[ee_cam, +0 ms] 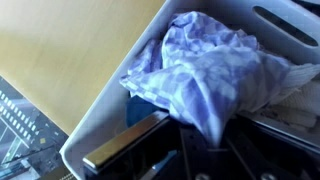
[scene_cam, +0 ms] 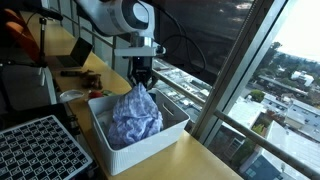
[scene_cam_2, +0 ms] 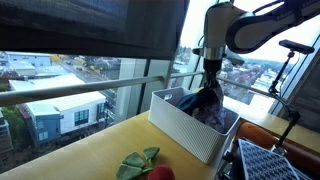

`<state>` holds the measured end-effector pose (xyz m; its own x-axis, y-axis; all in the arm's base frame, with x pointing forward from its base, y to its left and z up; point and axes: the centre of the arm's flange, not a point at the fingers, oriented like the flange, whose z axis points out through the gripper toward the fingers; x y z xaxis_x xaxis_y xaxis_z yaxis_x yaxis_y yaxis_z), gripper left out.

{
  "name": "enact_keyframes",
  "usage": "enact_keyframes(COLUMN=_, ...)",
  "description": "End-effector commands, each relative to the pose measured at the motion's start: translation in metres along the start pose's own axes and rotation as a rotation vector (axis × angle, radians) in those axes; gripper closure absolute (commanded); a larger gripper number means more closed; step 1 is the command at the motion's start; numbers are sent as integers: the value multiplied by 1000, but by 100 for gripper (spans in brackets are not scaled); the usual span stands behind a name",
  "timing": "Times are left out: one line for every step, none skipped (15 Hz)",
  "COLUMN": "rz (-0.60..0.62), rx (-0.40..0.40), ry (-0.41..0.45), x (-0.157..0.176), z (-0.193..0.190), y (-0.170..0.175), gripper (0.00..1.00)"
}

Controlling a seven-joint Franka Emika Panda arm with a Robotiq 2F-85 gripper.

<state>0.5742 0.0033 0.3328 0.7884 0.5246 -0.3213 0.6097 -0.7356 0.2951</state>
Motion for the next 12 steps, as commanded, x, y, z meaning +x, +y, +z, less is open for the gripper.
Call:
enact_keyframes(rz=44, rx=22, ry=4, x=-12, z=24, y=-4, gripper=98)
enact_keyframes(rz=45, rx=29, ry=1, x=-10, z=31, y=-7, gripper=98)
enact_keyframes(rz=45, rx=39, ry=-2, x=-9, z=35, y=-10, gripper=79)
enact_keyframes(rz=46, rx=50, ry=-9, x=-7, z=39, y=-14, gripper=64)
enact_keyframes(rz=41, rx=53, ry=-18, x=-6, z=40, y=-17, gripper=58)
enact_keyframes(rz=38, rx=54, ry=-20, x=-6, z=39, y=-20, gripper=51)
enact_keyframes(rz=40, rx=49, ry=-18, x=-5, z=32, y=-21, gripper=43)
enact_keyframes(rz=43, rx=43, ry=-8, x=-5, z=22, y=-21, gripper=37)
enact_keyframes(rz=43, rx=34, ry=5, x=-4, z=11, y=-22, gripper=28)
enact_keyframes(rz=39, rx=13, ry=27, x=-2, z=-8, y=-28, gripper=22)
enact_keyframes(rz=31, rx=-5, ry=47, x=1, z=-23, y=-34, gripper=15)
enact_keyframes(rz=15, rx=-31, ry=72, x=9, z=-43, y=-47, gripper=7)
